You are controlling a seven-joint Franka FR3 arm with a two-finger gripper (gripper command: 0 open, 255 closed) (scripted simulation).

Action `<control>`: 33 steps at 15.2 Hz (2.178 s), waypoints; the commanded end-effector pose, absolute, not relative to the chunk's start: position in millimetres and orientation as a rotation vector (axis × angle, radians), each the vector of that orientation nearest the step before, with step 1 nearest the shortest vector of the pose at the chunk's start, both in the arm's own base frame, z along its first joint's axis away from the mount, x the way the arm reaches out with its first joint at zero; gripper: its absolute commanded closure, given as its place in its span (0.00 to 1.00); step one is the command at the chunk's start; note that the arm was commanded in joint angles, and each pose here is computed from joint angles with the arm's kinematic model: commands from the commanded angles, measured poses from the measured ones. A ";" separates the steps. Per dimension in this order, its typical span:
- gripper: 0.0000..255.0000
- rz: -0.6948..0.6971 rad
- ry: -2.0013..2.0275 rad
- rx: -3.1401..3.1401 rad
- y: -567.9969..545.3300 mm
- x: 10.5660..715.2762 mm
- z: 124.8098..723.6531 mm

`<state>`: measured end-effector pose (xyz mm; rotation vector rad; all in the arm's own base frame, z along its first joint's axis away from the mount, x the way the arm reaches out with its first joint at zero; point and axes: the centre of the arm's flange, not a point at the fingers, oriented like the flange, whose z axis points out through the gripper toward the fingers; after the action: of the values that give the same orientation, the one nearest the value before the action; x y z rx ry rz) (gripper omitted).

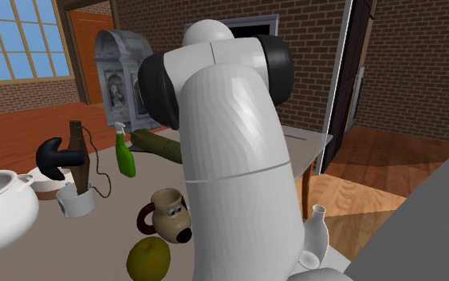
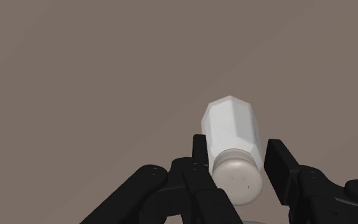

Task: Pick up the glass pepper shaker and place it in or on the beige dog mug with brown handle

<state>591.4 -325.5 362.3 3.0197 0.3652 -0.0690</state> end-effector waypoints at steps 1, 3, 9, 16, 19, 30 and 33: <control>1.00 -0.070 0.365 3.020 -325.4 591.4 362.0; 1.00 -0.070 0.365 3.020 -325.5 591.4 361.9; 1.00 -0.070 0.365 3.020 -325.5 591.4 393.6; 1.00 -0.070 0.365 3.020 -325.5 591.4 430.6; 1.00 -0.070 0.365 3.020 -325.5 591.4 446.4; 1.00 -0.070 0.365 3.020 -325.5 591.4 504.5; 1.00 -0.070 0.365 3.020 -325.5 591.4 520.4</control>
<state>591.0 -326.3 514.9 3.0198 0.3655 -0.0692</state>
